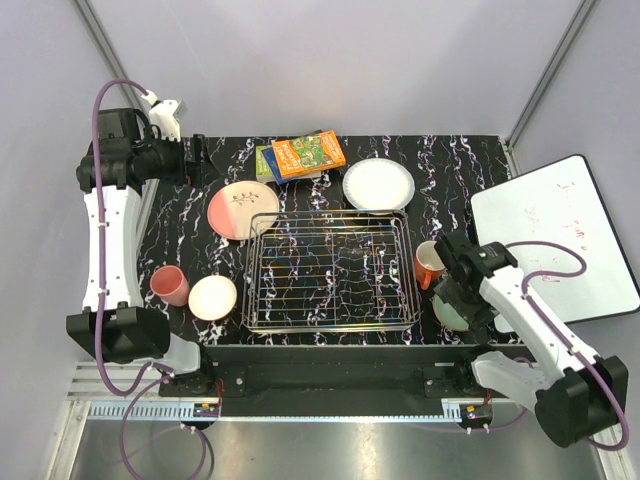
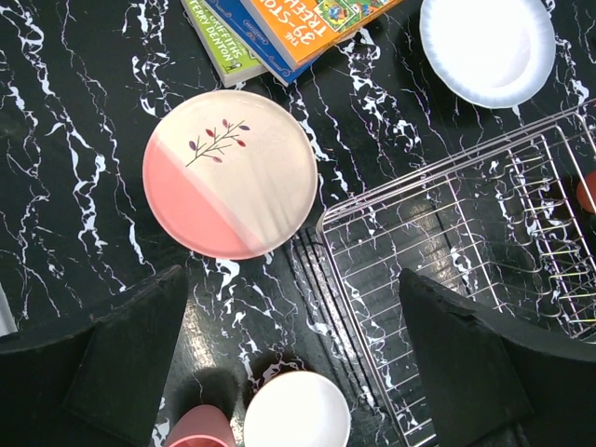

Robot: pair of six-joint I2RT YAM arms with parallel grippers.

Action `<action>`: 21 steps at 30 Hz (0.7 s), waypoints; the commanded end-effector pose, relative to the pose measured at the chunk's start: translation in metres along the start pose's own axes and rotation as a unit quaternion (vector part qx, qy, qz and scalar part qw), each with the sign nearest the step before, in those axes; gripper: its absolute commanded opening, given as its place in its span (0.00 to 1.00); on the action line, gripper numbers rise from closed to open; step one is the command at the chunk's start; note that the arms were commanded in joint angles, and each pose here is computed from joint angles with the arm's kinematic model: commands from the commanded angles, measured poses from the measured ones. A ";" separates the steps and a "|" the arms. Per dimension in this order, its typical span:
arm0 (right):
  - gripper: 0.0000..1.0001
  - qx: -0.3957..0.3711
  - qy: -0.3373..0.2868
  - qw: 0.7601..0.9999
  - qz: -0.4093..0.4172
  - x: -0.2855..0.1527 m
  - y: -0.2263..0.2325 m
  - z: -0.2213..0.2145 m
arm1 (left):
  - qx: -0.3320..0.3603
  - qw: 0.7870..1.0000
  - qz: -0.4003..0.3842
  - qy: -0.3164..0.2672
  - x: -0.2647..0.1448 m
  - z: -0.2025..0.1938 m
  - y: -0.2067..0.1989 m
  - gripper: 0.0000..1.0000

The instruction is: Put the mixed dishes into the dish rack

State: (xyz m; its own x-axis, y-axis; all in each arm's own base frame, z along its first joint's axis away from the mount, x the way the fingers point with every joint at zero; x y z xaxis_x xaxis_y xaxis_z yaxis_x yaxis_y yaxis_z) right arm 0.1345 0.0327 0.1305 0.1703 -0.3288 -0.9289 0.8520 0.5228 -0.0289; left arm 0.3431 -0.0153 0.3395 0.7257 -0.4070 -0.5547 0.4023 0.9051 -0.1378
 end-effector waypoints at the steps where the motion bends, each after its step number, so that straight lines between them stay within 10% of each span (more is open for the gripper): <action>1: 0.87 -0.029 0.017 0.999 -0.033 0.000 -0.005 -0.008 | 0.015 1.000 0.020 -0.001 0.001 0.000 0.009 0.99; 21: 0.84 -0.075 0.056 0.992 -0.080 0.006 0.012 -0.029 | 0.050 0.998 0.030 -0.003 0.000 0.006 0.015 0.99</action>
State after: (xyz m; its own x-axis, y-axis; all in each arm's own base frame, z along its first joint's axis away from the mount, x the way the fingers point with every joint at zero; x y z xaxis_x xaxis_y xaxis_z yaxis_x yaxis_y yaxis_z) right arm 0.1299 0.0548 0.1086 0.0045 -0.3112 -0.9503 0.7916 0.5817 -0.1868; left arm 0.3444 -0.0061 0.3329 0.7283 -0.3633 -0.5811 0.4040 0.9125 -0.0641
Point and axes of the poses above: each gripper's point midway between its finger pads, its own x axis out along the fingers, its own y axis along the line the jaws close on, z = x × y, the point moved 3 cm from there along -x, back along the fingers, and after that the axes turned 4 degrees about x, right-handed, at the moved point
